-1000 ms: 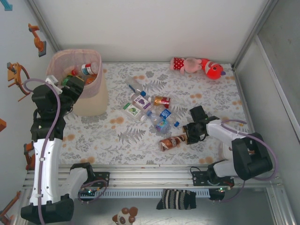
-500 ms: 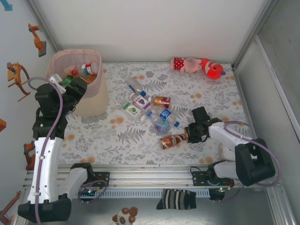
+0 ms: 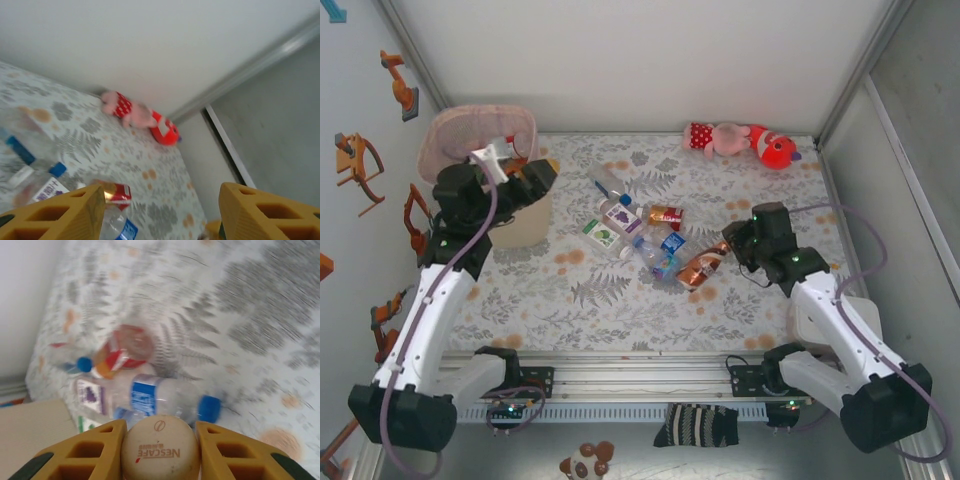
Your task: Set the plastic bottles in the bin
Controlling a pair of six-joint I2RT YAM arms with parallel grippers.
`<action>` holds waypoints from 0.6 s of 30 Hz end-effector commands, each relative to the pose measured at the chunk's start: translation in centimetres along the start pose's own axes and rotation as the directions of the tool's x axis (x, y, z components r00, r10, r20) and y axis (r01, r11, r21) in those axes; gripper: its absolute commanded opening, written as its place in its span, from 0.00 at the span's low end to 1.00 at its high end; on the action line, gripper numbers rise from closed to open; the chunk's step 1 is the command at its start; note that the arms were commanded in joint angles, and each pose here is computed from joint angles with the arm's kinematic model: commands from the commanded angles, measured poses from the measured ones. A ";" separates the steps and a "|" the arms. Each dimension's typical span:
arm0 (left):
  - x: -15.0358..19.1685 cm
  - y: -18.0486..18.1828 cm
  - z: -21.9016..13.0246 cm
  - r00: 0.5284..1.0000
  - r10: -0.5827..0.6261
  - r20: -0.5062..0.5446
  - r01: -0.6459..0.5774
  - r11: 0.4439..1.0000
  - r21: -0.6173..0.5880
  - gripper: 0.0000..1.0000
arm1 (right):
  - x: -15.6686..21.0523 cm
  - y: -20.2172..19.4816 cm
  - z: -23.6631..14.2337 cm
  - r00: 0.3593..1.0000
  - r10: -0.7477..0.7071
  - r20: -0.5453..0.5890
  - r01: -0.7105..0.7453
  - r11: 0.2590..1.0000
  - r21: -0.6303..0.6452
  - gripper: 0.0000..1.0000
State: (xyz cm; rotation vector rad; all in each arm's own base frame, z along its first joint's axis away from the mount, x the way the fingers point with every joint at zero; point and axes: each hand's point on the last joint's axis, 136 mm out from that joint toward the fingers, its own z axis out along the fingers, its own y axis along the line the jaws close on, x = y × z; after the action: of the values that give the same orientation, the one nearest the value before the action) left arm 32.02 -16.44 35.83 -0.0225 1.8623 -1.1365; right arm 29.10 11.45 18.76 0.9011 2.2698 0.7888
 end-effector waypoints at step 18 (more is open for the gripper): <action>15.6 -15.4 1.8 0.737 0.675 -0.019 -0.486 0.550 0.679 0.82 | 7.1 21.0 -14.6 0.518 -0.725 0.453 0.719 0.082 -0.690 0.00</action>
State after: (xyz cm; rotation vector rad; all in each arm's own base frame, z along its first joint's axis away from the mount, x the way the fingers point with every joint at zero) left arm 19.94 -32.22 34.43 0.9929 1.5361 -1.2791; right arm 26.05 23.75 36.64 -0.4915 1.8062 1.1586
